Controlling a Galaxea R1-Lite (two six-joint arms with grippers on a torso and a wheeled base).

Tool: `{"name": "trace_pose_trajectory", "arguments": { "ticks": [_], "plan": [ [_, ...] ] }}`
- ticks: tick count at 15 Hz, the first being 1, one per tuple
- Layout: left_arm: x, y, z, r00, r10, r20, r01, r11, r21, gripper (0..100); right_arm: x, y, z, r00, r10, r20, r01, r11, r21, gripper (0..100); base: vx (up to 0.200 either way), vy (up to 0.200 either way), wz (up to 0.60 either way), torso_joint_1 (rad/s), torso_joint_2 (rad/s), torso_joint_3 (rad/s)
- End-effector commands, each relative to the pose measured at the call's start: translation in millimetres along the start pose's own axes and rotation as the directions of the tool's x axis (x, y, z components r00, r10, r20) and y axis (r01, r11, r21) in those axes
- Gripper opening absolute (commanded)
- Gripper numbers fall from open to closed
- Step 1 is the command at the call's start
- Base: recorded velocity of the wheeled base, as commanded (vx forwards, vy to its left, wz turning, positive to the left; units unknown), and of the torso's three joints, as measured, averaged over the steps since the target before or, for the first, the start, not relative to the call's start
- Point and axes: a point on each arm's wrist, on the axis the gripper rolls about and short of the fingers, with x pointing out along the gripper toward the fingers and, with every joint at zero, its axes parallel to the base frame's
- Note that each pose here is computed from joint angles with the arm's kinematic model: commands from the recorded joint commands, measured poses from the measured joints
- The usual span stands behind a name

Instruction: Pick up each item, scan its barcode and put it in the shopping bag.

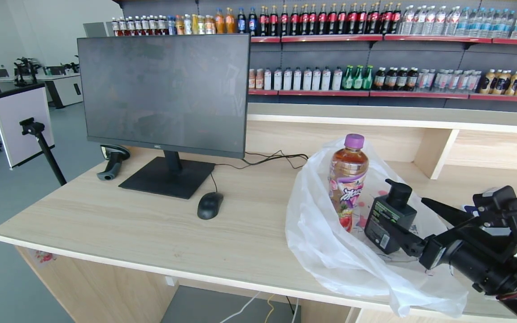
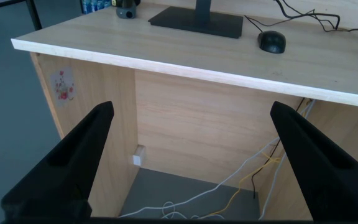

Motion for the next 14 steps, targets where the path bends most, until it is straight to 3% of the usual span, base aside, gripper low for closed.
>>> {"name": "trace_pose_trajectory", "arguments": {
  "ticks": [1,4,9,10,14],
  "plan": [
    [0,0.0,-0.1,1.0,0.0,0.0,0.0,1.0,0.0,100,-18,2,12,0.998,0.003,0.061,-0.003,1.0,-0.005,100,0.0,0.0,0.0,0.0,0.0,0.0],
    [0,0.0,-0.1,1.0,0.0,0.0,0.0,1.0,0.0,100,-52,2,38,0.974,-0.008,0.226,0.012,1.0,-0.015,100,0.0,0.0,0.0,0.0,0.0,0.0],
    [0,0.0,-0.1,1.0,0.002,0.0,-0.002,1.0,0.0,100,-86,6,63,0.911,0.009,0.412,0.0,1.0,-0.022,100,0.0,0.0,0.0,0.0,0.0,0.0],
    [0,0.0,-0.1,1.0,0.002,0.0,-0.002,1.0,0.0,100,-90,6,65,0.906,0.009,0.423,-0.001,1.0,-0.019,100,0.0,0.0,0.0,0.0,0.0,0.0],
    [0,0.0,-0.1,1.0,0.002,0.0,-0.002,1.0,0.001,100,-132,9,47,0.959,0.026,0.282,-0.016,0.999,-0.038,100,0.0,0.0,0.0,0.0,0.0,0.0]
  ]
}}
